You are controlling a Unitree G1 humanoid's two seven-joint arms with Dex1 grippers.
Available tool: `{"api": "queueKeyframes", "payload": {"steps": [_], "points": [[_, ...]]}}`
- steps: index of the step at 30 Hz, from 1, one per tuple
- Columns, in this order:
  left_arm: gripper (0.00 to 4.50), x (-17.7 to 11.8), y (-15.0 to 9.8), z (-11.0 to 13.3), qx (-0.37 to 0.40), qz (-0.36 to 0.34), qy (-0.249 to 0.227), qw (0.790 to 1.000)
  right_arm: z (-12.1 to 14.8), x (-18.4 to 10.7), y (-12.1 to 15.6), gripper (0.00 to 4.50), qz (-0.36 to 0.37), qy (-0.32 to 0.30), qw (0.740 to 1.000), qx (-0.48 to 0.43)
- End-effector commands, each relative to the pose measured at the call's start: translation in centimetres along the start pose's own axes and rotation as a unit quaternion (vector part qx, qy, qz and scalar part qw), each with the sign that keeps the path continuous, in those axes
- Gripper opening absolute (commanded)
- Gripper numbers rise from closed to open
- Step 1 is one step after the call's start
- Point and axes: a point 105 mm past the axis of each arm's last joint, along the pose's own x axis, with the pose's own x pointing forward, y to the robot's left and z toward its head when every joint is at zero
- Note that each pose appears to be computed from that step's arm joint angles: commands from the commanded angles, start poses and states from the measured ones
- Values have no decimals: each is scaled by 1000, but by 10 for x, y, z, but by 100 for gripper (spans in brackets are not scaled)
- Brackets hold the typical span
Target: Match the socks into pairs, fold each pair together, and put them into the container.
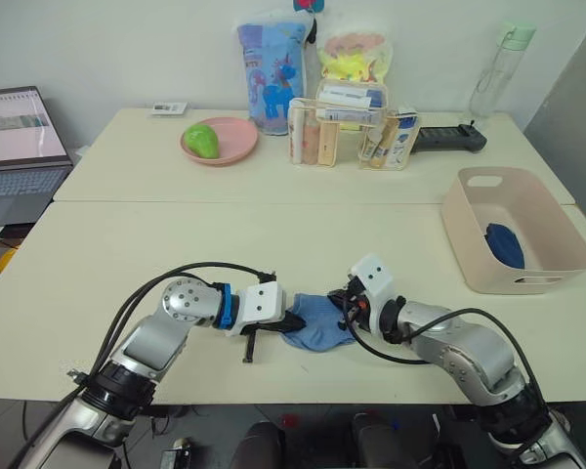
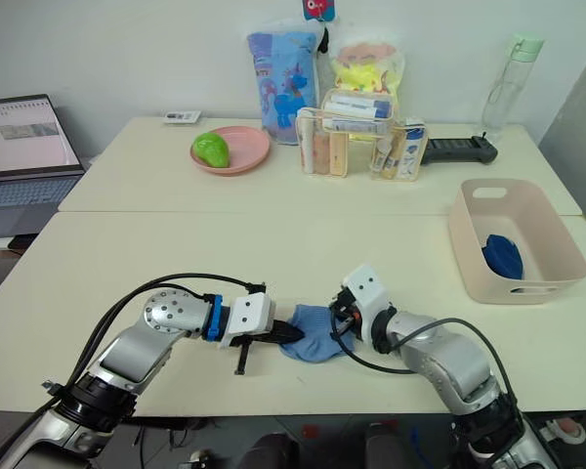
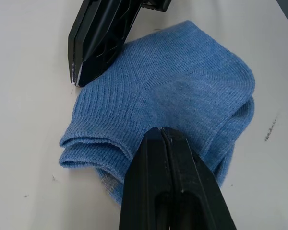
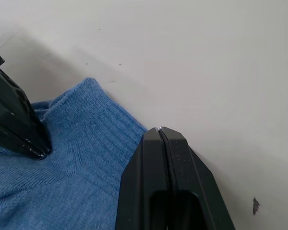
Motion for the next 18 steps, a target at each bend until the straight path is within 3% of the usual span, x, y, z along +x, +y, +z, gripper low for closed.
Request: {"api": "queueKeyframes", "payload": {"steps": [1, 7, 10, 18], "points": [[0, -6, 5, 17, -19, 16, -40, 999, 22, -5, 9, 2, 16, -59, 998, -24], [0, -20, 28, 62, -57, 33, -106, 992, 36, -38, 10, 2, 54, -85, 994, -39], [0, -18, 40, 60, -68, 52, -102, 991, 25, -40, 12, 2, 72, -62, 995, -39], [0, 13, 28, 42, -51, 18, -80, 995, -12, -25, 25, 2, 111, -9, 993, -47]]}}
